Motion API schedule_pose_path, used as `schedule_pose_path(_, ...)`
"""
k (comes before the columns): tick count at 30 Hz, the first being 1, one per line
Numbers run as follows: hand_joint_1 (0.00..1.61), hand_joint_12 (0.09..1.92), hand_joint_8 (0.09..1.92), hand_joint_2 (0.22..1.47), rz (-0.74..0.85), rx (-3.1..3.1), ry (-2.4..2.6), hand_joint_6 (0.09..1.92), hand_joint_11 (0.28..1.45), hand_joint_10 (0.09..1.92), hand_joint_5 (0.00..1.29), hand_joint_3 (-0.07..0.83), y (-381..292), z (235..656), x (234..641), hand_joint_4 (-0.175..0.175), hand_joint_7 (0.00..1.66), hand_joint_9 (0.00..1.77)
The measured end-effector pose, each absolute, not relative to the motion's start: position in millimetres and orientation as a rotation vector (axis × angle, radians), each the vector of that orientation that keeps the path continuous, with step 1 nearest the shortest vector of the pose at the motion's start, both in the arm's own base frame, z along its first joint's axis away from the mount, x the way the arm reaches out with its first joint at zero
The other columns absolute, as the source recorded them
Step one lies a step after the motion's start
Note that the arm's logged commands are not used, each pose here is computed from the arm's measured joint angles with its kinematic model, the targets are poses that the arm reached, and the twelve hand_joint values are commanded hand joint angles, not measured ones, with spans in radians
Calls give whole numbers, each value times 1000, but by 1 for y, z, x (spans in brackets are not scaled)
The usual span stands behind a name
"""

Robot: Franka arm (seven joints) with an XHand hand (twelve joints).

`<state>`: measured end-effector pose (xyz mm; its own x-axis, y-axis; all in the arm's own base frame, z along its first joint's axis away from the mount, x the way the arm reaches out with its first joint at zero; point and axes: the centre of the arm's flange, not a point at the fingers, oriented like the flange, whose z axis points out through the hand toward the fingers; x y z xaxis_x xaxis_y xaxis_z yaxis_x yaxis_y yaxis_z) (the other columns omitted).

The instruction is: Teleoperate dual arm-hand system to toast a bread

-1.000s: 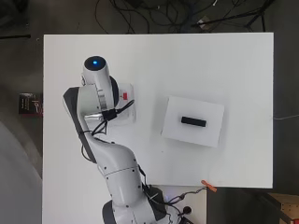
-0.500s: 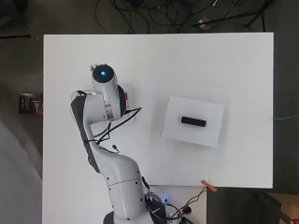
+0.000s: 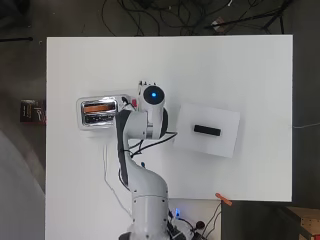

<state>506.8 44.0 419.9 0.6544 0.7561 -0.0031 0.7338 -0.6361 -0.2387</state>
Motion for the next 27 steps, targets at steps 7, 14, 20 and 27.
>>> schedule_pose_path(7, 170, 1918, 1920, 1087, 114, -2584, -1129, 87, 1046, 1918, 762, 0, 3, 357, 525, 44, 1074, 1335)
schedule_pose_path(14, 229, 1920, 1920, 1097, 178, -2593, -1068, 87, 1016, 1920, 462, 1, 4, 323, 532, -7, 922, 1230)
schedule_pose_path(20, 252, 1920, 1920, 1077, 206, -2523, -1222, 87, 1136, 1920, 294, -3, 15, 307, 541, -103, 1046, 1411)
schedule_pose_path(27, 280, 1920, 1920, 1104, 118, -2437, -1287, 87, 1282, 1920, 482, 2, 17, 319, 531, -95, 1240, 1601)
